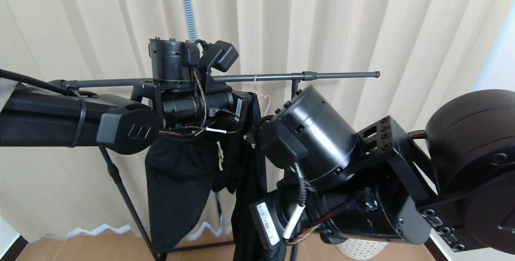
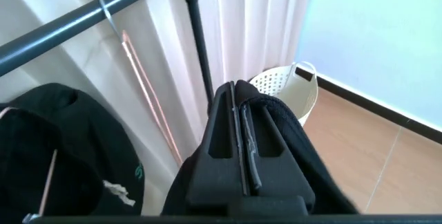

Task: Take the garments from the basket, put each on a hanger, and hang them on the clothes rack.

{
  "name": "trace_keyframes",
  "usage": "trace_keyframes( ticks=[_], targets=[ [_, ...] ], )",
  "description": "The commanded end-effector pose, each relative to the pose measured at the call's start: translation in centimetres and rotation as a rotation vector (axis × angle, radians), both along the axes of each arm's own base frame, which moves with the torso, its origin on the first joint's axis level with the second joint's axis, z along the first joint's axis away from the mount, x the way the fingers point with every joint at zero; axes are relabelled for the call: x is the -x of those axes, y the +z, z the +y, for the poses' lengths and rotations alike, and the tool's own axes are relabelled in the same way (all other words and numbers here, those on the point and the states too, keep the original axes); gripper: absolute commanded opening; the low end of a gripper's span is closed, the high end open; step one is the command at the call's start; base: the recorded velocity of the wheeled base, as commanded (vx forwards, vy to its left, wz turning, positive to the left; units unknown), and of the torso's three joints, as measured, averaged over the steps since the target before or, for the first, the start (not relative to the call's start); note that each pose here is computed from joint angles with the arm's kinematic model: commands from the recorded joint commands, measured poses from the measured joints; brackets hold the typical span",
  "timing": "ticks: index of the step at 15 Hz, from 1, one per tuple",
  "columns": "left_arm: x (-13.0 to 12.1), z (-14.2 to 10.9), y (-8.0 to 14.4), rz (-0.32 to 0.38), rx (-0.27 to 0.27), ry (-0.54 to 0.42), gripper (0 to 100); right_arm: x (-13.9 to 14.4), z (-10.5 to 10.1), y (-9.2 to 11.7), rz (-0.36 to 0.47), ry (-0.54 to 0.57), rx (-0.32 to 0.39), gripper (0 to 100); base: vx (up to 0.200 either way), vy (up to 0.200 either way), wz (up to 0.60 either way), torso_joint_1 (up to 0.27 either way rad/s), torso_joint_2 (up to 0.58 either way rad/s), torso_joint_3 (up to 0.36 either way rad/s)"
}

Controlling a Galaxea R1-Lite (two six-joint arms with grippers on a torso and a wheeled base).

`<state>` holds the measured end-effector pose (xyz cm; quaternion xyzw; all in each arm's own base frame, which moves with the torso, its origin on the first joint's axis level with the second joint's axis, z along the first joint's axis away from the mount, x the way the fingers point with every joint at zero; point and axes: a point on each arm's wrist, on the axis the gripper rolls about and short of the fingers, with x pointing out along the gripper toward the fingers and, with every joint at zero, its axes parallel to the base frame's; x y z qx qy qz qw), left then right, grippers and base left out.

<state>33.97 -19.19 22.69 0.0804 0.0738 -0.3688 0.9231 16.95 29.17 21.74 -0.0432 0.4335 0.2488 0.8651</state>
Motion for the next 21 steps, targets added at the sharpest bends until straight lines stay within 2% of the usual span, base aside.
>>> trace_keyframes(
  ticks=[1, 3, 6, 8, 10, 11, 12, 13, 15, 16, 19, 20, 21],
  targets=[
    [0.2, -0.9, -0.1, 0.002, 0.003, -0.021, 0, -0.8, 2.7, -0.3, 0.040, -0.053, -0.083, 0, 0.000, 0.000, 0.00, 0.000, 0.00, 0.000],
    [0.5, -1.2, 0.0, 0.004, 0.007, -0.030, 0, -1.0, 3.1, 0.1, 0.029, -0.081, -0.148, 0, 0.000, 0.000, 0.00, 0.000, 0.00, 0.000],
    [0.6, -0.9, 0.3, -0.001, 0.010, -0.023, 0, -1.4, 2.3, 0.5, 0.015, -0.100, -0.144, 0, 0.000, 0.000, 0.00, 0.000, 0.00, 0.000],
    [0.8, -0.3, 0.7, 0.001, 0.005, -0.006, 0, -2.2, 0.3, 0.4, -0.015, -0.086, -0.028, 0, 0.000, 0.000, 0.00, 0.000, 0.00, 0.000],
    [1.3, 0.8, 1.2, 0.032, -0.029, 0.036, 0, -3.6, -1.2, 0.1, -0.078, -0.151, 0.074, 0, 0.000, 0.000, 0.00, 0.000, 0.00, 0.000],
    [2.6, 1.6, 1.4, 0.068, -0.085, 0.094, 0, -5.6, -3.0, -0.4, -0.143, -0.229, 0.168, 0, 0.000, 0.000, 0.00, 0.000, 0.00, 0.000],
    [3.4, 1.9, 1.2, 0.074, -0.131, 0.136, 0, -6.9, -4.1, -0.7, -0.174, -0.281, 0.223, 0, 0.000, 0.000, 0.00, 0.000, 0.00, 0.000],
    [4.0, 2.4, 0.9, 0.076, -0.181, 0.184, 0, -8.1, -4.8, -0.8, -0.201, -0.327, 0.236, 0, 0.000, 0.000, 0.00, 0.000, 0.00, 0.000],
    [6.2, 2.9, -0.2, 0.095, -0.325, 0.242, 0, -10.4, -5.0, -1.3, -0.245, -0.395, 0.181, 0, 0.000, 0.000, 0.00, 0.000, 0.00, 0.000],
    [7.4, 3.0, -0.7, 0.114, -0.370, 0.231, 0, -11.3, -4.8, -1.5, -0.273, -0.418, 0.145, 0, 0.000, 0.000, 0.00, 0.000, 0.00, 0.000],
    [10.9, 2.2, -2.3, 0.180, -0.431, 0.137, 0, -13.2, -4.1, -1.1, -0.356, -0.478, -0.003, 0, 0.000, 0.000, 0.00, 0.000, 0.00, 0.000],
    [11.7, 1.8, -2.8, 0.205, -0.441, 0.112, 0, -13.5, -3.8, -1.1, -0.365, -0.496, -0.040, 0, 0.000, 0.000, 0.00, 0.000, 0.00, 0.000],
    [13.0, 0.7, -3.4, 0.250, -0.429, 0.075, 0, -13.9, -3.5, -1.0, -0.375, -0.512, -0.084, 0, 0.000, 0.000, 0.00, 0.000, 0.00, 0.000]
  ],
)
